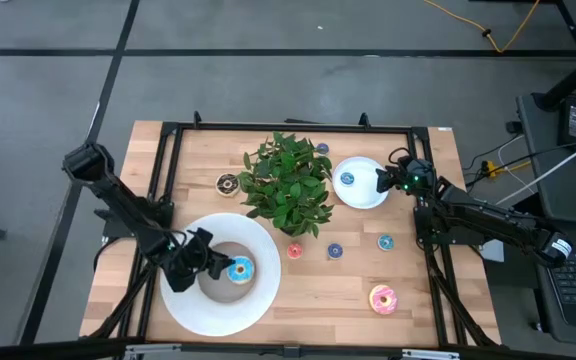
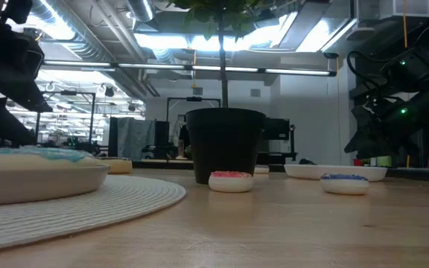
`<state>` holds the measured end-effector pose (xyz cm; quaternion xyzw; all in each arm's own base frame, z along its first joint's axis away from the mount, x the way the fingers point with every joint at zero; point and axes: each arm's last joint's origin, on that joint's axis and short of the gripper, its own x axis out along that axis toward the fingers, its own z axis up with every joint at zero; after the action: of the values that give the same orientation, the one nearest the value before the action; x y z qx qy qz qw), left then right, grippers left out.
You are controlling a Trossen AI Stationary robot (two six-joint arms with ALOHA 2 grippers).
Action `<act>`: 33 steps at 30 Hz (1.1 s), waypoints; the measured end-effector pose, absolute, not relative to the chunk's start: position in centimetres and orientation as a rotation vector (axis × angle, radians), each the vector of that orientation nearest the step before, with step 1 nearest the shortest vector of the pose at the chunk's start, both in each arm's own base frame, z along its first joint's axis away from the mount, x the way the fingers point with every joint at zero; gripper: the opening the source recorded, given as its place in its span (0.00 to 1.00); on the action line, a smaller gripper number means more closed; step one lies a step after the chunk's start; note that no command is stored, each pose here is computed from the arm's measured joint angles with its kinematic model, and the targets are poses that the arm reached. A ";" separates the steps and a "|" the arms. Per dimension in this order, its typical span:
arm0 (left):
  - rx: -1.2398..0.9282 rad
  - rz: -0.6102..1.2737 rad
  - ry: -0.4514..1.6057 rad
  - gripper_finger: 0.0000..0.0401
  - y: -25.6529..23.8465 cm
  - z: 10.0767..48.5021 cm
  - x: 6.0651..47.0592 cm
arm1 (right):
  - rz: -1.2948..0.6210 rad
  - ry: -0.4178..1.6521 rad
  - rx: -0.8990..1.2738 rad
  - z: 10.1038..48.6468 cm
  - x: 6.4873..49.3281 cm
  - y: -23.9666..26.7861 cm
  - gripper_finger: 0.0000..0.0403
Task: Pick & Place donuts
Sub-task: Put the large light blue donut on the brown plate, then put the large black donut on the brown plate
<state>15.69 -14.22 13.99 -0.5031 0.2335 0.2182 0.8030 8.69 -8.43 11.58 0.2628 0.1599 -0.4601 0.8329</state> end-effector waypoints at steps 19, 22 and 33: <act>-1.122 0.516 0.540 0.47 -10.4 17.4 14.0 | -0.975 0.339 0.557 11.6 8.7 -8.4 0.51; -1.115 0.533 0.530 0.47 -9.5 17.9 14.1 | -0.975 0.339 0.557 11.6 8.7 -8.4 0.51; -1.058 0.636 0.410 0.47 -5.4 19.4 14.7 | -0.976 0.339 0.557 11.6 8.7 -8.4 0.51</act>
<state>14.66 -5.43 19.37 -0.4926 0.1907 0.2961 0.7958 8.68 -8.43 11.57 0.2628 0.1599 -0.4603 0.8328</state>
